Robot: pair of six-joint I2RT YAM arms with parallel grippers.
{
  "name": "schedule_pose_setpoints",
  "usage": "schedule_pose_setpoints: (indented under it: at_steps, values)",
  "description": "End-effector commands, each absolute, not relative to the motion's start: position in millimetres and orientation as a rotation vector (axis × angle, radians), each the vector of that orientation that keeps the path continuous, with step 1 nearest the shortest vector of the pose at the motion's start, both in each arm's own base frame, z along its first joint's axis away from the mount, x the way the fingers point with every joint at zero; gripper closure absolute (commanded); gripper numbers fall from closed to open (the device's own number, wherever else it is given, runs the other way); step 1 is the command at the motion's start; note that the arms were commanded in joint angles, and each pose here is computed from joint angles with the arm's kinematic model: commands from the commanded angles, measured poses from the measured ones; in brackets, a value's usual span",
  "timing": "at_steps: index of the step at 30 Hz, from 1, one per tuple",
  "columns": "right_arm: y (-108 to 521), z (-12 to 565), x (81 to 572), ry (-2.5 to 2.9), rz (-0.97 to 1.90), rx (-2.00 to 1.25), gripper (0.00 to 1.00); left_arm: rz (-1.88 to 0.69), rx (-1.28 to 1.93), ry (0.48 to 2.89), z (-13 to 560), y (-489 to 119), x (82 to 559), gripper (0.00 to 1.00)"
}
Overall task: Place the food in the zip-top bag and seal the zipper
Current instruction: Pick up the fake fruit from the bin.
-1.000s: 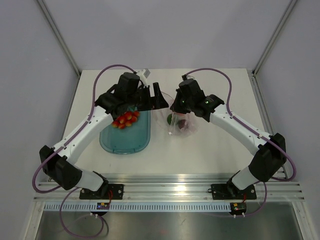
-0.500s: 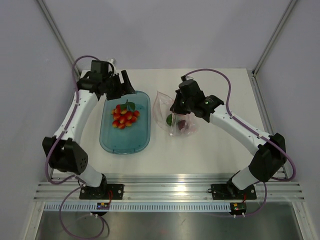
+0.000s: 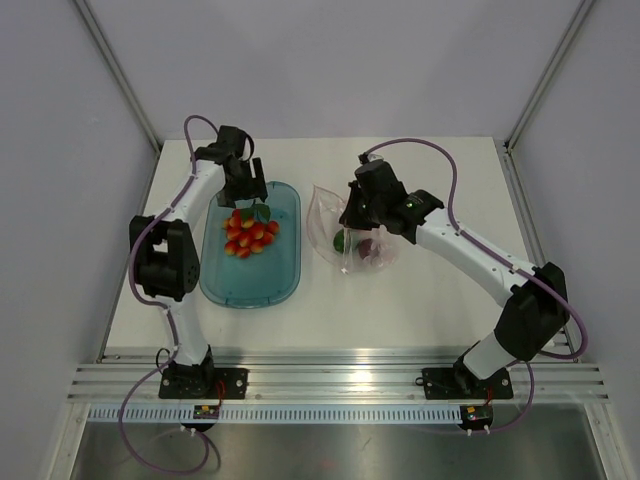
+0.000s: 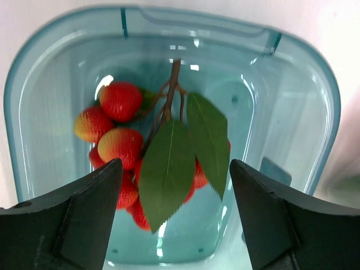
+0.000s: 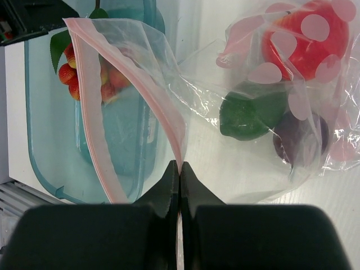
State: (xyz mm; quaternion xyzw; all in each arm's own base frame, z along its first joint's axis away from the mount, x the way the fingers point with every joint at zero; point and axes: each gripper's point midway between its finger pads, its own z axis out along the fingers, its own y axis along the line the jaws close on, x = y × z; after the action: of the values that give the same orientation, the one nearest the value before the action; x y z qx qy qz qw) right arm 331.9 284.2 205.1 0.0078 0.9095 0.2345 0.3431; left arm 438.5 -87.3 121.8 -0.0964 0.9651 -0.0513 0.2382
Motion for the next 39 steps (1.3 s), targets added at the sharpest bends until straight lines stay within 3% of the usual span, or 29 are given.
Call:
schedule_pose_setpoints:
  at_steps: [1,7,14,23,31,39]
  values:
    - [298,224,337,2.304,0.666,-0.007,1.00,-0.004,-0.266,2.580,121,-81,470,0.19]
    - [297,223,336,2.305,0.663,-0.001,1.00,-0.006,-0.218,2.542,107,-88,497,0.20]
    - [298,223,337,2.296,0.676,0.017,1.00,0.035,-0.231,2.590,75,-92,500,0.28]
    - [297,222,339,2.301,0.654,0.018,1.00,0.055,-0.235,2.601,57,-93,493,0.58]
    - [293,226,339,2.291,0.646,0.034,1.00,0.100,-0.243,2.516,100,-82,489,1.00]
    - [288,226,337,2.286,0.635,0.056,1.00,0.051,-0.306,2.326,186,-68,449,1.00]
